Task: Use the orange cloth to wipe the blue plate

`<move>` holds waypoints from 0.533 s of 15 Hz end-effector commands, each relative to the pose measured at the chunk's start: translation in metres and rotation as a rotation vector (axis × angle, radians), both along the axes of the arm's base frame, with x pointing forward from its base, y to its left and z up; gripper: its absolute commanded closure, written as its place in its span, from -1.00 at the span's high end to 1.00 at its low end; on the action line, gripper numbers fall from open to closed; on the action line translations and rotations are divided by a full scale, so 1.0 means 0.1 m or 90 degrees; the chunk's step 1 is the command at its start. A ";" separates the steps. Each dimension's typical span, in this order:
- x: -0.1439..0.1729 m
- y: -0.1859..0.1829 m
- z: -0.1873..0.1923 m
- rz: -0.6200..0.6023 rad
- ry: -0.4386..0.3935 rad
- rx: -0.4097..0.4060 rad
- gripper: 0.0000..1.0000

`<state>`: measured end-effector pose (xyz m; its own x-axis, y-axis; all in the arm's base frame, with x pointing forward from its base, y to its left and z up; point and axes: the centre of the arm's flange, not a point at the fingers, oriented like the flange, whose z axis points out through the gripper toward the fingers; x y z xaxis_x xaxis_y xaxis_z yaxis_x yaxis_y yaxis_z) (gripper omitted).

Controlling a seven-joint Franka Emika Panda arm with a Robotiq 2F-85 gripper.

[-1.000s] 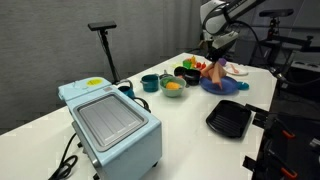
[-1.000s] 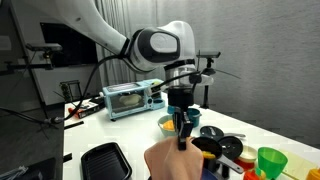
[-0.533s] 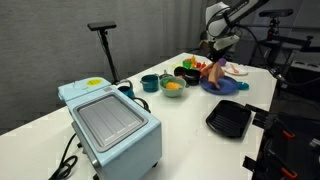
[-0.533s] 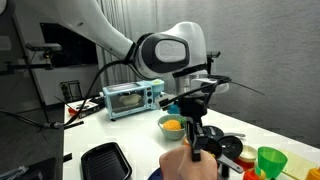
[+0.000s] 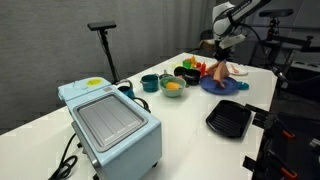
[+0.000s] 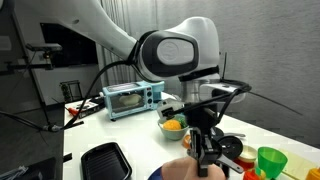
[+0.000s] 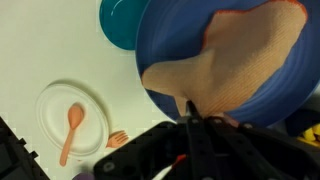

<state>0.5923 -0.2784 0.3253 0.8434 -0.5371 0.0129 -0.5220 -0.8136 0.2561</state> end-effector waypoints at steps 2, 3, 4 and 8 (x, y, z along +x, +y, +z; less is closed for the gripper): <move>0.00 0.01 0.00 0.000 0.000 0.000 -0.95; 0.00 0.01 0.00 0.000 0.000 0.000 -0.95; 0.00 0.01 0.00 0.000 0.000 0.000 -0.95; 0.04 0.03 -0.16 0.001 -0.001 0.043 -0.99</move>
